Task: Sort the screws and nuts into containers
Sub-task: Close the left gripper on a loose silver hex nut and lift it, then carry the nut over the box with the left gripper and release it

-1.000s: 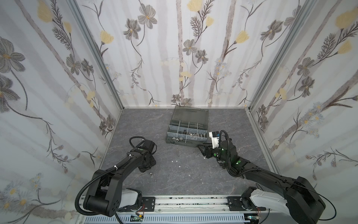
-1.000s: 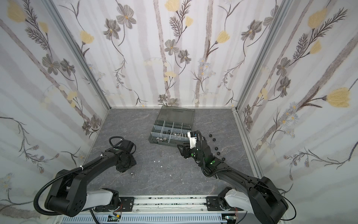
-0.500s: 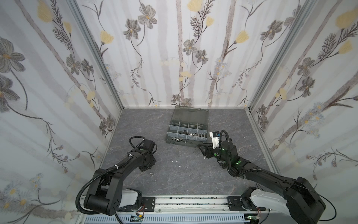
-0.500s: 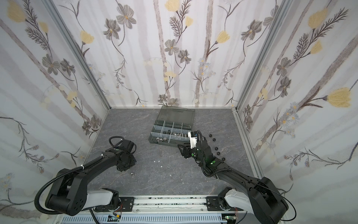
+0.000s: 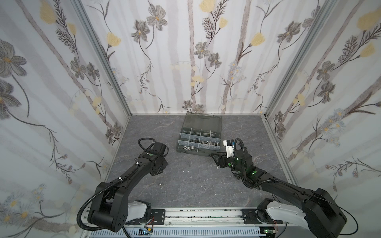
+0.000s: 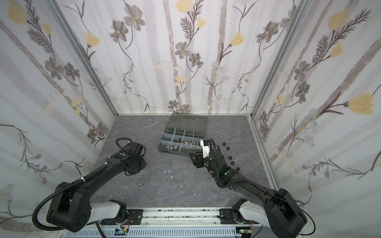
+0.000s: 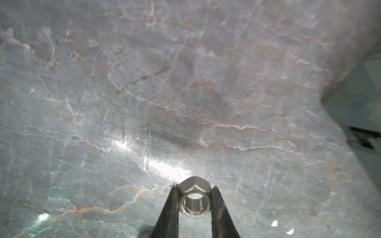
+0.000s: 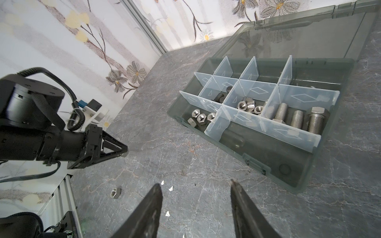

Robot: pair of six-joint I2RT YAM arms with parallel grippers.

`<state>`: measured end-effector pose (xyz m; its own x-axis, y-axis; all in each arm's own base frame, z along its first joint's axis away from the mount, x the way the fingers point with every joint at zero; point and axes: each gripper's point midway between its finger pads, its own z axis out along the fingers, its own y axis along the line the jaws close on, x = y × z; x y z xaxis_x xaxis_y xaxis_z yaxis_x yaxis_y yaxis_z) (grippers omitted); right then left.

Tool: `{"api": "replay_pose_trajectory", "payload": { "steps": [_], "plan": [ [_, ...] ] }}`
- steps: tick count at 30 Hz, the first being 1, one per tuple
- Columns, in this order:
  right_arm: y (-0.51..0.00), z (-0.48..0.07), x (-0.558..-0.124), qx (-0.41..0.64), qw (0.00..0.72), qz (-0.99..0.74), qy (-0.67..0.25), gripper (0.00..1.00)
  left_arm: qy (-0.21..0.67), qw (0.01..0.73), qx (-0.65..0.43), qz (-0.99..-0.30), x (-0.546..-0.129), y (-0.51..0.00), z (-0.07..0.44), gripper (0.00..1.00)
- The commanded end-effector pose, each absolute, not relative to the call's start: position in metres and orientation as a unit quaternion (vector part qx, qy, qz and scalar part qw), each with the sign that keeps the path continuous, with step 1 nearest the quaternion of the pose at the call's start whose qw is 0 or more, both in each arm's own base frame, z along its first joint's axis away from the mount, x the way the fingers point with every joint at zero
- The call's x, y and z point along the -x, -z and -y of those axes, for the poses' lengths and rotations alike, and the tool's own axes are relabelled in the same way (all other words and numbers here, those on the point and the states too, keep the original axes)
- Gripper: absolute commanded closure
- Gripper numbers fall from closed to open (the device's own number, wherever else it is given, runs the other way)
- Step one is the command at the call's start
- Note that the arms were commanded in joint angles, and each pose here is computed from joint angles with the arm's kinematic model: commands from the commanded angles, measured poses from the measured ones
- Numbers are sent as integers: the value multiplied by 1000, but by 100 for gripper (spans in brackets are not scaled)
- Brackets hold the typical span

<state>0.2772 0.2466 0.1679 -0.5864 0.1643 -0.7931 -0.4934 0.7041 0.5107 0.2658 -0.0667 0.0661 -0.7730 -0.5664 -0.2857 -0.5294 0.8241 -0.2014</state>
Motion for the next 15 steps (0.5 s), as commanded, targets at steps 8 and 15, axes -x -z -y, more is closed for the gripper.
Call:
{"api": "replay_pose_trajectory", "payload": {
  "steps": [8, 15],
  "plan": [
    [-168, -249, -282, 101, 450, -805, -373, 43, 85, 193, 236, -949, -318, -100, 118, 86],
    [-166, -250, -281, 112, 451, -803, -373, 33, 96, 202, 196, -955, -356, -110, 157, 86]
  ]
}}
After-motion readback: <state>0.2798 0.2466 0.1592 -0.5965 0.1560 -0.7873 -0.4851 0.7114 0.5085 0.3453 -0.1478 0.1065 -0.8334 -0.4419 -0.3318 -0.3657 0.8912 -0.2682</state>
